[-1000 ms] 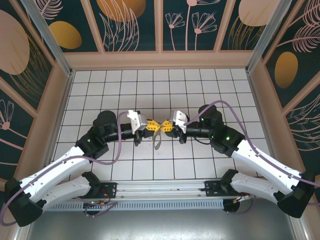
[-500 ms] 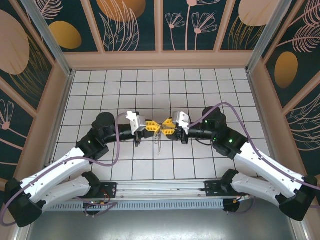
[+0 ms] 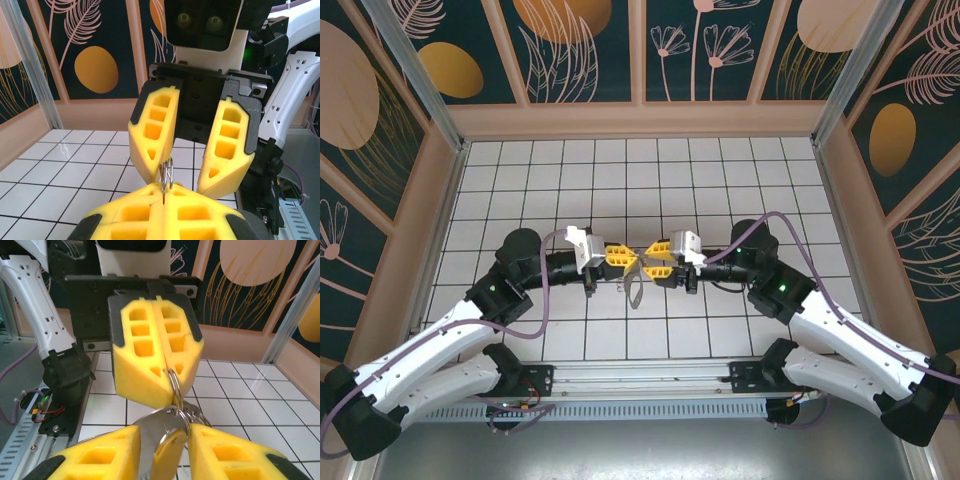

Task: Put the keys on the keyring

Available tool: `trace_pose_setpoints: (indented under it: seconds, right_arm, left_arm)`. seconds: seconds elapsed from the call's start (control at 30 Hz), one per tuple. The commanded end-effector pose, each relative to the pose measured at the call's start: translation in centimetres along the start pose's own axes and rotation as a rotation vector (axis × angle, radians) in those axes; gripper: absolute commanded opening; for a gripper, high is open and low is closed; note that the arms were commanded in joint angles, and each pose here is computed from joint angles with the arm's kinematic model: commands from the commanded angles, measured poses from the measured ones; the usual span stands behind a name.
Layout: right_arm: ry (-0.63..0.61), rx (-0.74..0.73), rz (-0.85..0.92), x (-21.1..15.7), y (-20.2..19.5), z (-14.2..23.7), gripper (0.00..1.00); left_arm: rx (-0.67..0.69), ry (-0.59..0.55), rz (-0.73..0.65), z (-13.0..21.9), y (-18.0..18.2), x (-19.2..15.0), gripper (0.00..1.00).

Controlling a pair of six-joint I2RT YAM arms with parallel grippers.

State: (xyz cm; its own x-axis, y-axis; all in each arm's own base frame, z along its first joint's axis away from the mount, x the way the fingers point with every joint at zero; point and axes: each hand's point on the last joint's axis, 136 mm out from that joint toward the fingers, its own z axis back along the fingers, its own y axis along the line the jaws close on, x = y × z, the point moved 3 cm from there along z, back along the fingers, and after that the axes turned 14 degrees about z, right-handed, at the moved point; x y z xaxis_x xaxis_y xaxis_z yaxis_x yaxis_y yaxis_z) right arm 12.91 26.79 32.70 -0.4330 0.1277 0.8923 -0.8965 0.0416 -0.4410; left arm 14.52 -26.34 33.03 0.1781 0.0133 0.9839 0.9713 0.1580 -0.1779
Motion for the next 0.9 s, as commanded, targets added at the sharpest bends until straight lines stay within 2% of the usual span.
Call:
trace_pose_setpoints:
  seconds: [0.0, 0.17, 0.27, 0.37, 0.5, 0.87]
  right_arm:
    - [-0.076, 0.009, 0.033, 1.6, 0.1, 0.4, 0.3]
    - [-0.083, 0.022, 0.03, 1.5, 0.0, 0.0, 0.16]
    - [-0.07, 0.03, 0.023, 1.1, -0.1, -0.3, 0.12]
    - [-0.063, 0.035, 0.018, 1.1, -0.3, -0.5, 0.12]
    - [-0.055, 0.035, 0.014, 1.0, -0.4, -0.5, 0.21]
    - [-0.138, 0.034, 0.041, 2.2, -0.3, -0.2, 0.22]
  left_arm:
    - [-0.037, -0.032, -0.015, 0.2, -0.9, 0.6, 0.0]
    - [-0.039, -0.03, -0.011, 0.4, -0.9, 0.4, 0.0]
    - [-0.039, -0.034, -0.012, 0.5, -1.0, 0.4, 0.0]
    - [-0.036, -0.044, -0.018, 0.7, -1.2, 0.7, 0.0]
    - [-0.032, -0.056, -0.033, 1.0, -1.3, 1.0, 0.0]
    - [-0.052, -0.034, -0.027, 0.7, -1.4, 0.7, 0.0]
